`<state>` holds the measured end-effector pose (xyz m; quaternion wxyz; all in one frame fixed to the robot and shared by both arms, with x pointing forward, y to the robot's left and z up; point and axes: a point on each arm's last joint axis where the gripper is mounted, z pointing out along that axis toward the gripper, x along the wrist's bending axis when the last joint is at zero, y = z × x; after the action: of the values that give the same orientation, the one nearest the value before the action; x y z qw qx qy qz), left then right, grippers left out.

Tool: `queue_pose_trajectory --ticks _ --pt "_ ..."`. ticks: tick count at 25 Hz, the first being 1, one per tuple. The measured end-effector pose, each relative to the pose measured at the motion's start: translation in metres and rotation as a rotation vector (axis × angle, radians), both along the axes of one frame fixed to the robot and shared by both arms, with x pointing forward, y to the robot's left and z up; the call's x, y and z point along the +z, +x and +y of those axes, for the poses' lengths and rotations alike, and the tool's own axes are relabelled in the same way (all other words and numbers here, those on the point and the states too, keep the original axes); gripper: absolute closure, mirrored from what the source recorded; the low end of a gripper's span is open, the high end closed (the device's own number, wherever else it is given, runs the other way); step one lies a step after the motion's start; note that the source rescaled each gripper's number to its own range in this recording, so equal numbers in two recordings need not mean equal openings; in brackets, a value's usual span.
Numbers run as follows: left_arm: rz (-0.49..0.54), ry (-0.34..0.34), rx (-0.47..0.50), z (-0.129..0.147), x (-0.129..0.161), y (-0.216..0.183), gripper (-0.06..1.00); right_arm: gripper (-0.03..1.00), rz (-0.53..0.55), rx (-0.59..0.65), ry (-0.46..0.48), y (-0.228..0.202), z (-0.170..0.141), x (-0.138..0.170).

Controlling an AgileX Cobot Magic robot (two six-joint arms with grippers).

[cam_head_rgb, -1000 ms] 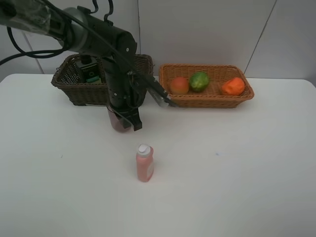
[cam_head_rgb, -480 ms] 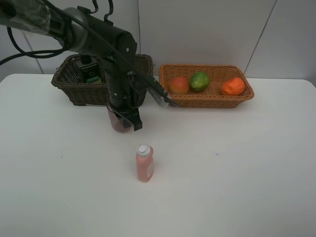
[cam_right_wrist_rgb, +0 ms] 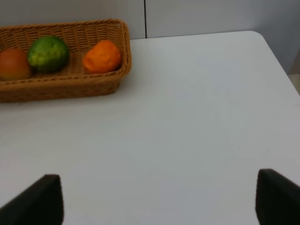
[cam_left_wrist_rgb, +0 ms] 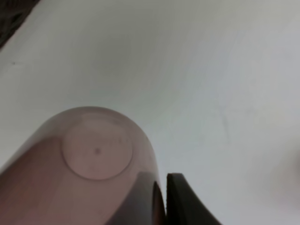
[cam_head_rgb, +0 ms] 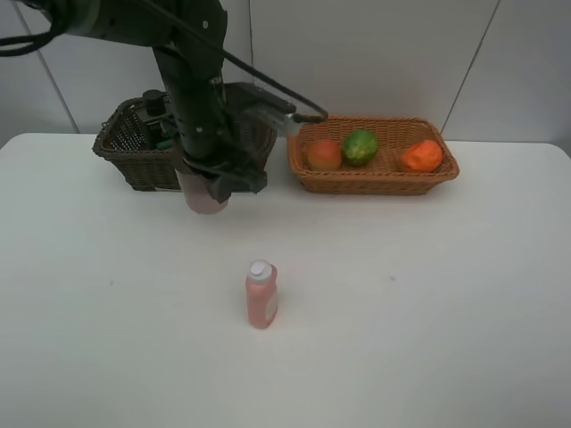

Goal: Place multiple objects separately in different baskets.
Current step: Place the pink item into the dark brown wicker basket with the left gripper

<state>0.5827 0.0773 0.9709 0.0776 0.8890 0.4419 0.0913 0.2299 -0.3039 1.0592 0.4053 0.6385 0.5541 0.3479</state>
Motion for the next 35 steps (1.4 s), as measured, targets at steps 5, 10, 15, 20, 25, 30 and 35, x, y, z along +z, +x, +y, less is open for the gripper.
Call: queue_pose_trajectory --ticks 5,10,15,20,25,30,35 --pt "-0.048 -0.051 0.058 0.003 0.025 -0.004 0.94 0.3 0.0 0.0 0.0 0.0 0.0 0.0" --pt "-0.132 -0.13 0.072 0.001 0.038 0.005 0.94 0.3 0.0 0.0 0.0 0.0 0.0 0.0" --pt "-0.221 -0.207 0.103 -0.001 0.058 0.019 0.94 0.3 0.0 0.0 0.0 0.0 0.0 0.0" --pt "-0.356 -0.293 0.116 0.001 0.079 0.036 0.94 0.3 0.0 0.0 0.0 0.0 0.0 0.0" --pt "-0.444 -0.332 0.143 0.012 0.066 0.062 0.94 0.3 0.0 0.0 0.0 0.0 0.0 0.0" --pt "-0.492 -0.305 0.139 0.021 0.032 0.087 0.94 0.3 0.0 0.0 0.0 0.0 0.0 0.0" --pt "-0.493 -0.299 0.127 0.019 -0.003 0.1 0.94 0.3 0.0 0.0 0.0 0.0 0.0 0.0"
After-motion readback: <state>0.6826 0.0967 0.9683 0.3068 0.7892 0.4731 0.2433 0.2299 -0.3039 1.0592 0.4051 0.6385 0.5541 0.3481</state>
